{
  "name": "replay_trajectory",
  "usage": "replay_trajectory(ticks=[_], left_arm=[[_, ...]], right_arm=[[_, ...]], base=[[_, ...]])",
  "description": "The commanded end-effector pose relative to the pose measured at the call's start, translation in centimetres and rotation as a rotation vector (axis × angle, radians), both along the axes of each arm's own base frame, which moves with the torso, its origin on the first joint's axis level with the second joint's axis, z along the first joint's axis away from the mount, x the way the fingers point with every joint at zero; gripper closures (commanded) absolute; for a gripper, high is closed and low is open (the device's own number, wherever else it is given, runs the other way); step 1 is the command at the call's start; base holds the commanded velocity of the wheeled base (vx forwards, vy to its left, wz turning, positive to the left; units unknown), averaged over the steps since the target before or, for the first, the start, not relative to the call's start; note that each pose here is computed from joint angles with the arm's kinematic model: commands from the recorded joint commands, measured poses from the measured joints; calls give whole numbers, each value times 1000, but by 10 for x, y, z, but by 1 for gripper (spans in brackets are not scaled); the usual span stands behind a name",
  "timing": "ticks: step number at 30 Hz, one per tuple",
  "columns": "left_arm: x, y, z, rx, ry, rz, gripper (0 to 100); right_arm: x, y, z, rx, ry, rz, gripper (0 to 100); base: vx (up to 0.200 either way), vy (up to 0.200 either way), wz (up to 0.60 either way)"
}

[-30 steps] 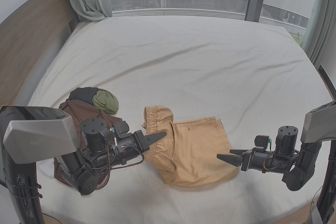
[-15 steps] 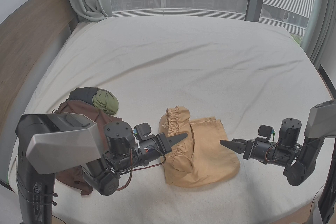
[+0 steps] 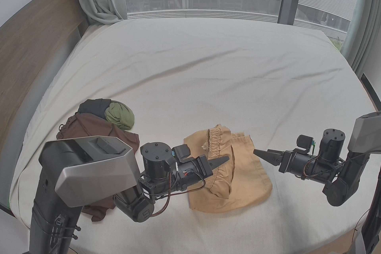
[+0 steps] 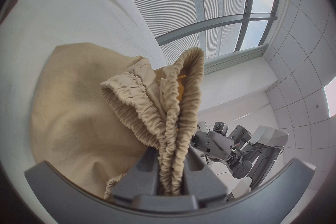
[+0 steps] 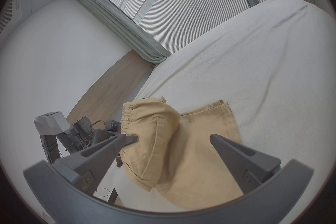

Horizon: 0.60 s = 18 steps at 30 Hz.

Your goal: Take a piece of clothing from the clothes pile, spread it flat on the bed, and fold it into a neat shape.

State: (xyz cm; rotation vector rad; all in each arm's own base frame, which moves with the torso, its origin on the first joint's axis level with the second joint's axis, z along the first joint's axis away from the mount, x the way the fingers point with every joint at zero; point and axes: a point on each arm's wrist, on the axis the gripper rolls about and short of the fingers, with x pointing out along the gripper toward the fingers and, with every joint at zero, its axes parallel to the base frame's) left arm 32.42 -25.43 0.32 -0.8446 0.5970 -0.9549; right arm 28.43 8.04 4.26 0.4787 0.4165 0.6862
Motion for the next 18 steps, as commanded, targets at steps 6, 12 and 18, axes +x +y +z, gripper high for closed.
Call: replay_trajectory(ticks=[6, 12, 18], left_arm=[[2, -9, -9, 3, 27, -13, 100], [3, -10, -11, 6, 31, -13, 0], [7, -10, -14, 2, 22, 3, 0]], right_arm=[[6, -5, 4, 12, -18, -24, 0], [6, -5, 4, 13, -21, -23, 0], [7, -5, 5, 14, -24, -23, 0]], base=[[0, 0, 0], [0, 0, 0], [0, 0, 0]])
